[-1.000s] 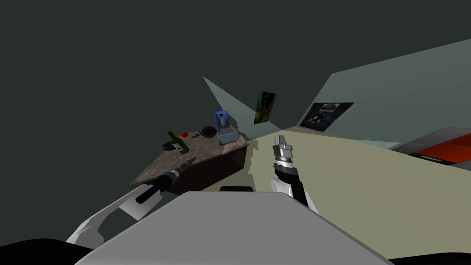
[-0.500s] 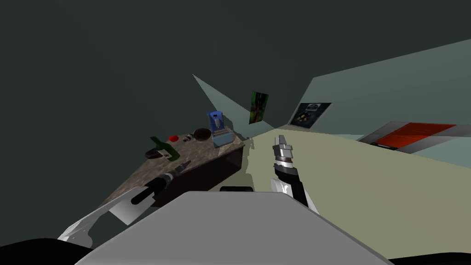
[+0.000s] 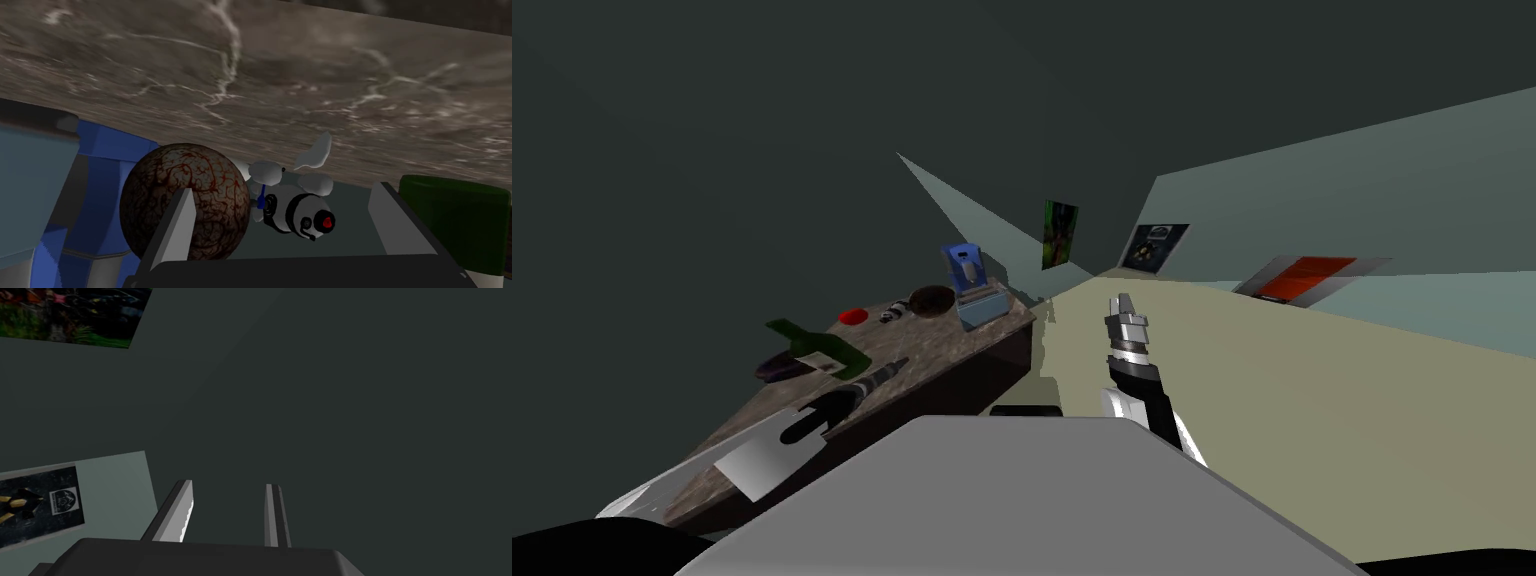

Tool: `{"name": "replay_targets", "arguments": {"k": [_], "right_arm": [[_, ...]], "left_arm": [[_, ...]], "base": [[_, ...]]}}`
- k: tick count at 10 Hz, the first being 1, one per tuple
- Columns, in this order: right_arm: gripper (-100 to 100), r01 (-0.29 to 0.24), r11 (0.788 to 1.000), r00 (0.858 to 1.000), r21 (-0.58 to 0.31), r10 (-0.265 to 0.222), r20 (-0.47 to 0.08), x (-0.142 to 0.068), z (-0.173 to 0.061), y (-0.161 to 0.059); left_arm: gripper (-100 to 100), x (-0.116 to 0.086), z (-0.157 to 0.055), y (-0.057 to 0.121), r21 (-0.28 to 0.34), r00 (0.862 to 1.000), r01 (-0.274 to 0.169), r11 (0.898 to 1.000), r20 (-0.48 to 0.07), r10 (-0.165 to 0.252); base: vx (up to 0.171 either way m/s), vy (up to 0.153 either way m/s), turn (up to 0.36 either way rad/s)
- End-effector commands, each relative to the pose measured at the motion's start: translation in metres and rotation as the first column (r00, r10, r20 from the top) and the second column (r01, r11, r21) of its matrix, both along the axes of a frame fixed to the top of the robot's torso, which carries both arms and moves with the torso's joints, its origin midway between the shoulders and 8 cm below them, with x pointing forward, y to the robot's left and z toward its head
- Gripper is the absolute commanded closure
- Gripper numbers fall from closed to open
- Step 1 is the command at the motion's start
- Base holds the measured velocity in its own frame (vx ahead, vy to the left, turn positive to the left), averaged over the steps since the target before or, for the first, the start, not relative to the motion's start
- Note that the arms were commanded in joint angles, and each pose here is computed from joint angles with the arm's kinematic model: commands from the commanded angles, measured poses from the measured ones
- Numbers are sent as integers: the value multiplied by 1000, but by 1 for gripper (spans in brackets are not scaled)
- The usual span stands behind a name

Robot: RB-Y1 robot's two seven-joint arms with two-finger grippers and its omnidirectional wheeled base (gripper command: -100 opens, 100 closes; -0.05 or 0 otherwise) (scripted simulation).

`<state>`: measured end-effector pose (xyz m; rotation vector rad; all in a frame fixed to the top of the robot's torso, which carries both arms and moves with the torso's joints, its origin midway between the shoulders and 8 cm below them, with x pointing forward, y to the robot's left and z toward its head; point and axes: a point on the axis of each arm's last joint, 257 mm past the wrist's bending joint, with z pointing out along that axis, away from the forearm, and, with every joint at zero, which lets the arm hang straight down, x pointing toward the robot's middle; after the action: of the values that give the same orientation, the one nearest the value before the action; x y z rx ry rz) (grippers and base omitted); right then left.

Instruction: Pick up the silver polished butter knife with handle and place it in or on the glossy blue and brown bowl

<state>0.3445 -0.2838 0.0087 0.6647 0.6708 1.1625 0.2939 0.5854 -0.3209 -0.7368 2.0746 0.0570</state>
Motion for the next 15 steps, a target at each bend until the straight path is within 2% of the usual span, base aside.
{"name": "replay_targets", "arguments": {"k": [1, 4, 6, 7, 8, 9, 10, 11, 12, 15], "right_arm": [[0, 0, 1000, 1000, 0, 0, 0, 0, 0, 0], [0, 0, 1000, 1000, 0, 0, 0, 0, 0, 0], [0, 0, 1000, 1000, 0, 0, 0, 0, 0, 0], [0, 0, 1000, 1000, 0, 0, 0, 0, 0, 0], [0, 0, 1000, 1000, 0, 0, 0, 0, 0, 0], [0, 0, 1000, 1000, 0, 0, 0, 0, 0, 0], [0, 0, 1000, 1000, 0, 0, 0, 0, 0, 0], [0, 0, 1000, 1000, 0, 0, 0, 0, 0, 0], [0, 0, 1000, 1000, 0, 0, 0, 0, 0, 0], [0, 0, 1000, 1000, 0, 0, 0, 0, 0, 0]], "left_arm": [[-100, -6, -6, 16, 26, 999, -21, 999, -25, 22], [-100, -34, -10, 62, 120, 989, -86, 989, -110, 100], [-100, -50, -9, 84, 169, 979, -115, 979, -150, 141], [-100, -61, -8, 99, 204, 970, -132, 970, -176, 169], [-100, -65, -7, 106, 219, 966, -139, 966, -187, 181], [-100, -62, -6, 100, 205, 969, -133, 970, -177, 170], [0, -63, -6, 102, 209, 969, -134, 969, -179, 173], [-100, -70, -7, 110, 210, 967, -150, 966, -173, 188], [-100, -76, -9, 119, 227, 965, -146, 963, -180, 189], [-100, -83, -10, 127, 213, 962, -177, 961, -166, 215]], "base": [[68, 26, -67], [59, 5, -203], [64, 15, -167], [64, 16, -209], [56, 15, -138], [22, 6, -16], [0, 0, 0], [2, -14, -94], [1, -25, -132], [-2, -22, -53]]}}
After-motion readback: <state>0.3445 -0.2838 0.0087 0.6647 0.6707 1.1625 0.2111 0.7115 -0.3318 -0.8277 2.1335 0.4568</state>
